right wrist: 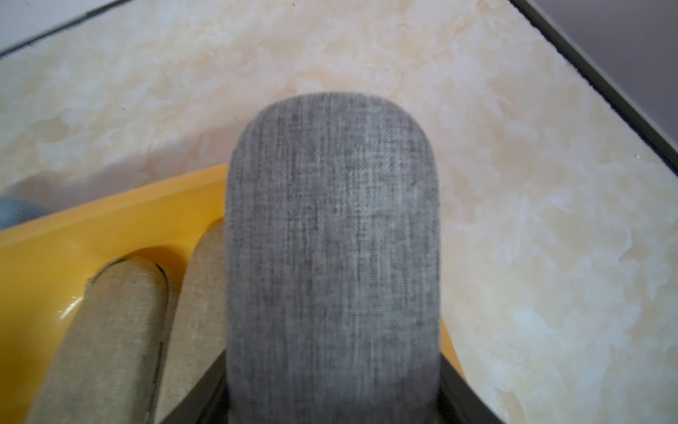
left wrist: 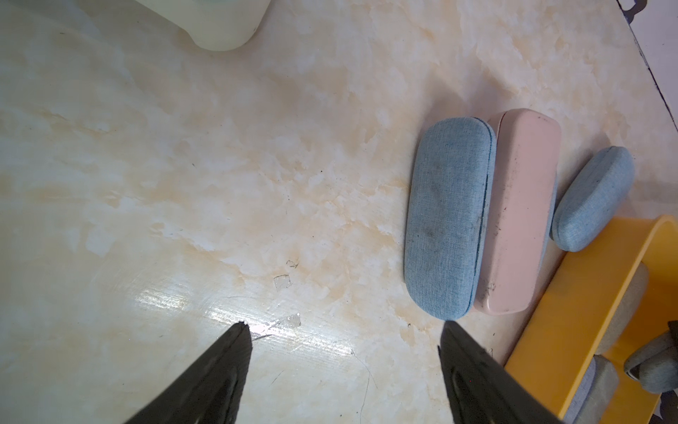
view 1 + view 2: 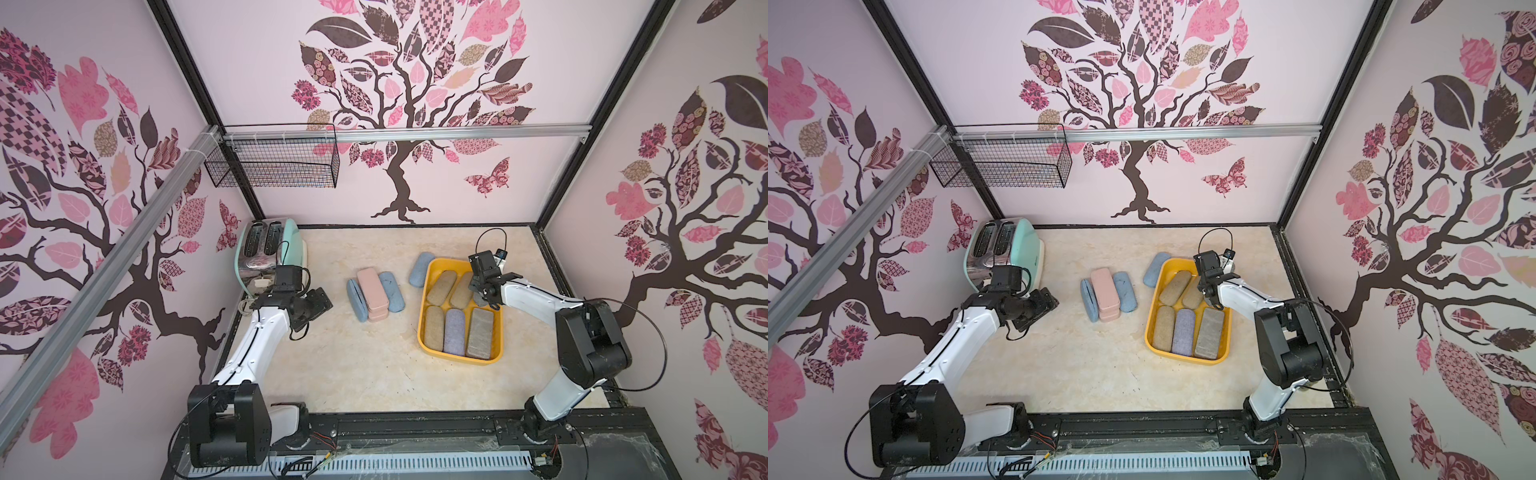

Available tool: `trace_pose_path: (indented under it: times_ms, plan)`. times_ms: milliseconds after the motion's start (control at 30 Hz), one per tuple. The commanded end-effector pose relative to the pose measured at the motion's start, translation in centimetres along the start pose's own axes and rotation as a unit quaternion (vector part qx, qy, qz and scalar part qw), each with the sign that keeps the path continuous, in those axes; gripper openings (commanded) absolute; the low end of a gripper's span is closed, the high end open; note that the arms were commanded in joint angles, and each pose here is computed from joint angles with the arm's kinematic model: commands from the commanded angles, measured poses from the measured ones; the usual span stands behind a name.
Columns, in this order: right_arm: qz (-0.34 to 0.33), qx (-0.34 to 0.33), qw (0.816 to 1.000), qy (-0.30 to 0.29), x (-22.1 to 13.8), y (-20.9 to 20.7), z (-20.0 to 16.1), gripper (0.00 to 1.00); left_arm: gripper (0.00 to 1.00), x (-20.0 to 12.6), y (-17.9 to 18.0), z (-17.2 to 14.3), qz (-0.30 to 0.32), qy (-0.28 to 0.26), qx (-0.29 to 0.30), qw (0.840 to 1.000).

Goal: Put the glasses cases into the storage boxes
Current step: Place the glasses case in the storage box.

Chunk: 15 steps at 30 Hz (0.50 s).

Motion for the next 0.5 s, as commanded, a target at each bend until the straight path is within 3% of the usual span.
trace_pose_path:
  times_ms: [0, 200, 467]
  plan:
    - [-0.004, -0.018, 1.000, -0.015, 0.3, 0.6, -0.2, 0.59, 0.83, -0.3, -0.4, 0.2, -0.010, -0.009, 0.007, 1.000]
    - [-0.009, -0.032, 0.999, 0.006, 0.1, 0.1, -1.7, 0.59, 0.83, -0.2, -0.5, 0.2, -0.011, -0.006, 0.007, 1.000]
    - [0.005, -0.043, 0.997, -0.069, -0.5, 1.6, 1.6, 0.60, 0.83, -0.3, -0.5, 0.2, -0.014, -0.008, 0.007, 1.000]
Point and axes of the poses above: each gripper's point midway between its finger pads, its own x axis out along the fingers, its own y axis along the line the jaws close on, z = x × y, the point moved 4 cm from there along -x, back along the fingers, and after that the axes turned 9 degrees about x, right-handed, at the moved point
